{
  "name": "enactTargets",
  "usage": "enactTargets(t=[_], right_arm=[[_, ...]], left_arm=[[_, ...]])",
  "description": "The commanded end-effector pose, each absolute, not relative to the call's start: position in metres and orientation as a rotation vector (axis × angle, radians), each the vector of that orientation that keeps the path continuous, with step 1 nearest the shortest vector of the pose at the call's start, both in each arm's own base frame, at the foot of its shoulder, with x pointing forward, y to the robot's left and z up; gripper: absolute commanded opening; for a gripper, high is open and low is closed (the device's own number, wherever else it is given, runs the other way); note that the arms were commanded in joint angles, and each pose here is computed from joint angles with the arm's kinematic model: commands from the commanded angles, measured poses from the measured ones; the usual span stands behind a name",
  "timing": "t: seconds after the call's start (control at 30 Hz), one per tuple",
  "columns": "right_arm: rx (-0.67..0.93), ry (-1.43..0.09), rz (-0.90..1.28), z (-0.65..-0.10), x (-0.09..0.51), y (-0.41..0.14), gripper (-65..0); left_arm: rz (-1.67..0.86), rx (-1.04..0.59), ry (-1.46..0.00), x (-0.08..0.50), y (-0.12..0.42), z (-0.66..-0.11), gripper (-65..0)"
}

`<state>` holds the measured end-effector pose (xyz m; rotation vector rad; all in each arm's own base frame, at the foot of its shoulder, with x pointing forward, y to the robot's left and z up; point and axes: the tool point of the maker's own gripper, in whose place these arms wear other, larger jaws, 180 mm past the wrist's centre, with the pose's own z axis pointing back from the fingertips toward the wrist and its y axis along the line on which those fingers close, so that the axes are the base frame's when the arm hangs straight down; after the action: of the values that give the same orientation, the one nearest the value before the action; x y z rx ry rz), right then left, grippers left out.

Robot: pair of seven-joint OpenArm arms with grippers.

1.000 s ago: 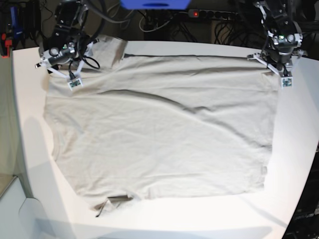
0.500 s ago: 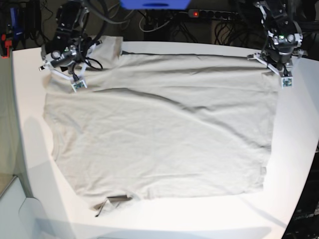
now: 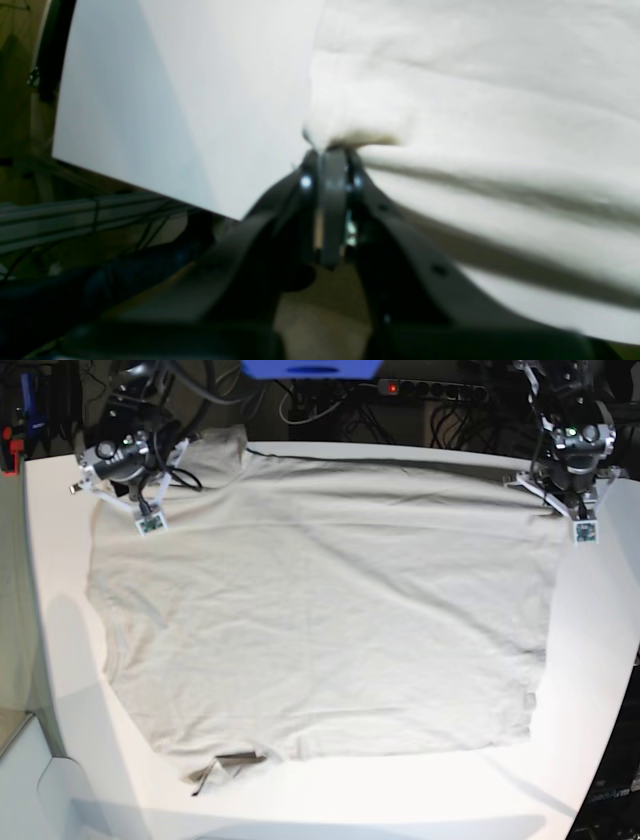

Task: Layout the t-shirt on the table in an organized manner, then fold the t-shirt properly
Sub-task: 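Lift the shoulder edges with both grippers and pull them taut, then fold the shoulder edge over toward the hem with both grippers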

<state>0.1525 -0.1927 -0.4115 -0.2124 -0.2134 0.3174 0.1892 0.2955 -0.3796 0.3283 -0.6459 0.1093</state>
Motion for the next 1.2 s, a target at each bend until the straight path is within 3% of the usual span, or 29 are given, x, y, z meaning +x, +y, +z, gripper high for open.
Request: enactTargets(t=[0.0,0.27,1.17], right_arm=[[-0.210,-0.257,0.328,-0.402,0.160,-0.191,-65.0],[-0.145,-0.345,0.316,-0.395,0.178,-0.178,-65.0],[-0.265,-0.559,0.334,-0.337,0.267,-0.205,-65.0]], left_arm=[[0.105,0.350,-0.675,0.193,0.301,-0.370,-64.6],[0.111,0.355,-0.722,0.210,0.302,-0.360,-64.6],[0.152,0.350,-0.837,0.268,0.307,-0.327,-64.6]])
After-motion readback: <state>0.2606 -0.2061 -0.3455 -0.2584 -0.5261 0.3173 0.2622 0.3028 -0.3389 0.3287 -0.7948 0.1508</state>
